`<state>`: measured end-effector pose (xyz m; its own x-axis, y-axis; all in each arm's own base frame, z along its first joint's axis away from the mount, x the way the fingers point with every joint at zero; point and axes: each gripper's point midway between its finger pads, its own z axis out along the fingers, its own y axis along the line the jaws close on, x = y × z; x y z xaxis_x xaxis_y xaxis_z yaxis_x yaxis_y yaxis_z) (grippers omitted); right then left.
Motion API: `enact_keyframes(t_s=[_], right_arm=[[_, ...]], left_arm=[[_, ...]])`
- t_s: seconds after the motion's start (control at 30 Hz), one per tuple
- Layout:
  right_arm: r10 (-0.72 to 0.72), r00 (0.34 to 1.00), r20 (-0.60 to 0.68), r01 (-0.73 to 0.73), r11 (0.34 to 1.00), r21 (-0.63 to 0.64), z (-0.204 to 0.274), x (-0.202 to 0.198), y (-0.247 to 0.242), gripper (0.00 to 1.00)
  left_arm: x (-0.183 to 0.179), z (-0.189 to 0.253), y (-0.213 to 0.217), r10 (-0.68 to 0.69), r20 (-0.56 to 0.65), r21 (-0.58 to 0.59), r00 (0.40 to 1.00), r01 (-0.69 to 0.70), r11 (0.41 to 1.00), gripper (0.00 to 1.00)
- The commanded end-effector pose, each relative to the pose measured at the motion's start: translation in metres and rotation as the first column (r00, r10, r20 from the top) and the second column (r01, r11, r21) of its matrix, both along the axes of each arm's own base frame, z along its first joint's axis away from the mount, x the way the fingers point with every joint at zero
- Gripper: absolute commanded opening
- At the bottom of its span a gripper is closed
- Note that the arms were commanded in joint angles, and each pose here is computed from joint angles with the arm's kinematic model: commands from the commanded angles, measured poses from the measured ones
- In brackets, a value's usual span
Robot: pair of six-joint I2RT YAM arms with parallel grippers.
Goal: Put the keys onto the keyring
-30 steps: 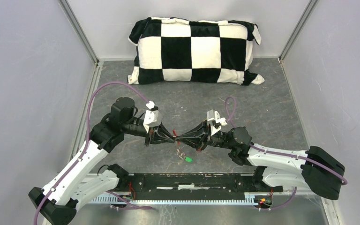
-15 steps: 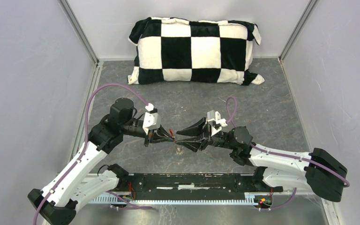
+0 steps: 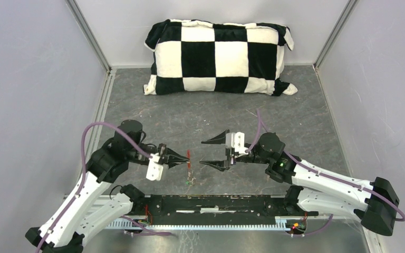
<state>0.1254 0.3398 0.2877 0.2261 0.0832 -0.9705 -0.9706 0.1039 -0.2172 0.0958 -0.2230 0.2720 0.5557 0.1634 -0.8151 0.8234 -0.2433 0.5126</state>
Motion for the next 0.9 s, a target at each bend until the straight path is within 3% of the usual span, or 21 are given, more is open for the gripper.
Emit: enact_keyframes(t_s=[0.0, 0.13, 0.37, 0.7, 0.87], right_arm=[[0.039, 0.995, 0.089, -0.034, 0.997, -0.066, 0.002, -0.003, -0.001, 0.68], [0.067, 0.993, 0.096, -0.06, 0.995, -0.076, 0.002, -0.007, 0.001, 0.67], [0.133, 0.987, 0.092, -0.127, 0.99, -0.062, 0.015, -0.017, 0.012, 0.62], [0.191, 0.977, 0.099, -0.176, 0.974, -0.142, 0.02, -0.033, 0.028, 0.54], [0.185, 0.979, 0.09, -0.165, 0.969, -0.186, 0.014, -0.031, 0.032, 0.5]], left_arm=[[-0.002, 0.007, 0.0, -0.093, 0.287, -0.041, 0.953, 0.109, 0.993, 0.02], [-0.003, 0.002, 0.001, -0.107, 0.352, -0.039, 0.93, 0.129, 0.991, 0.02], [-0.002, -0.002, 0.0, -0.116, 0.349, -0.03, 0.93, 0.135, 0.99, 0.02], [0.006, 0.0, -0.007, -0.056, 0.077, -0.005, 0.995, 0.057, 0.998, 0.02], [0.014, 0.01, -0.011, 0.01, 0.012, -0.036, 1.0, -0.009, 0.999, 0.02]])
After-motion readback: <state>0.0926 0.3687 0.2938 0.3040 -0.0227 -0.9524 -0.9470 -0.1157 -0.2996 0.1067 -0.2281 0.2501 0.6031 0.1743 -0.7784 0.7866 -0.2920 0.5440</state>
